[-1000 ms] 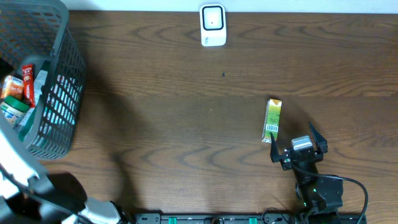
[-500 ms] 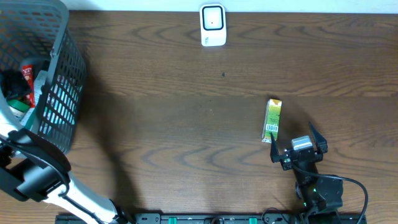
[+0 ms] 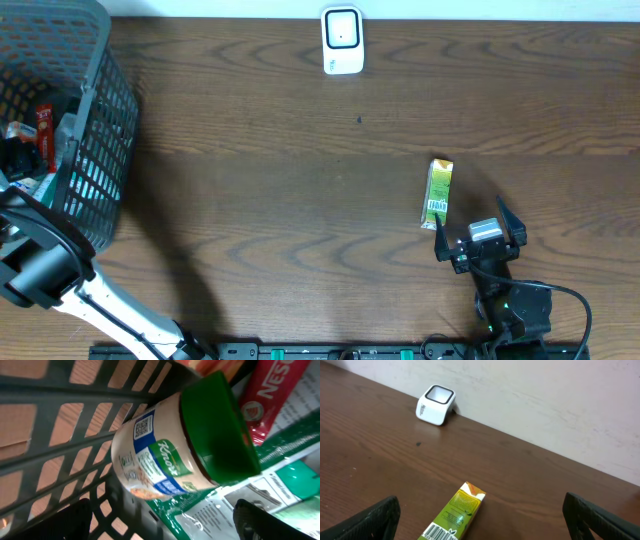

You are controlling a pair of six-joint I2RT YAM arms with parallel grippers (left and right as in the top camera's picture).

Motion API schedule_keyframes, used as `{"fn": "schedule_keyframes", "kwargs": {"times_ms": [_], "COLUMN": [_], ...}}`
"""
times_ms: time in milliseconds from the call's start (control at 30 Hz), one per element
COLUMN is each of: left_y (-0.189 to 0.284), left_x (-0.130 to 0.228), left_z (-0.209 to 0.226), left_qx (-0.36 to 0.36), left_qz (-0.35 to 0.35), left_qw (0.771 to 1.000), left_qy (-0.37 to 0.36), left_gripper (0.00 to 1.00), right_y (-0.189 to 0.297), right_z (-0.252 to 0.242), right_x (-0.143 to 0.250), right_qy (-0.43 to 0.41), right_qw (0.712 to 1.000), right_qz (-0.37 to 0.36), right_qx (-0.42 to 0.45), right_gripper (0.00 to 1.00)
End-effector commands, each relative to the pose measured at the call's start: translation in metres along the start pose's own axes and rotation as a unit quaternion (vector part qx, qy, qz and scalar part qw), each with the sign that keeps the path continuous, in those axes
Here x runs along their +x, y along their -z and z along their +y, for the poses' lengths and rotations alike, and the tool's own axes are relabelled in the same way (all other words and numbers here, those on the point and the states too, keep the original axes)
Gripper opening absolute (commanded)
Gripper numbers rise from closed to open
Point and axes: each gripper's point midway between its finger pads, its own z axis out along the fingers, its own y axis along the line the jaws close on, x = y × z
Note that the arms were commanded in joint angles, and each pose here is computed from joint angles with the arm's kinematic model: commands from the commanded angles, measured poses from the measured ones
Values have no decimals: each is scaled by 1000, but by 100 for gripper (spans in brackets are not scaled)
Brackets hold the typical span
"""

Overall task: Scan the item barcode
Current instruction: 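Reach the left gripper into the basket and grasp the green-lidded jar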

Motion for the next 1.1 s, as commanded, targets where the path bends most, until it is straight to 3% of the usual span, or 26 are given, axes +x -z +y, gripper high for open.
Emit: {"fn": "schedule_keyframes", "kwargs": {"times_ms": [0, 300, 533, 767, 1000, 1067], "left_y": [-12, -23, -53, -49, -23, -12], "left_x": [2, -12, -3, -8, -23, -33], "left_z": [4, 5, -6, -22, -34, -37], "left_qx": [-3, -9, 1, 31, 26, 22], "left_qz": [11, -11, 25, 14, -22, -45], "left_qw": [1000, 1000, 999, 999, 999, 998], "left_qy": [-19, -12, -23, -25, -28, -31], "left_gripper": [90, 90, 86, 67, 67, 72], "right_y": [0, 0, 0, 0, 0, 0], "right_z": [-3, -3, -3, -3, -3, -3], "right_x": [1, 1, 1, 1, 1, 1], "right_qy": [3, 3, 3, 3, 3, 3], "right_qw": [1000, 1000, 1000, 1000, 1000, 1000], "right_qz": [1, 1, 1, 1, 1, 1], "right_qx": [5, 5, 5, 5, 5, 5], "right_gripper": [99, 99, 99, 99, 99, 99]}}
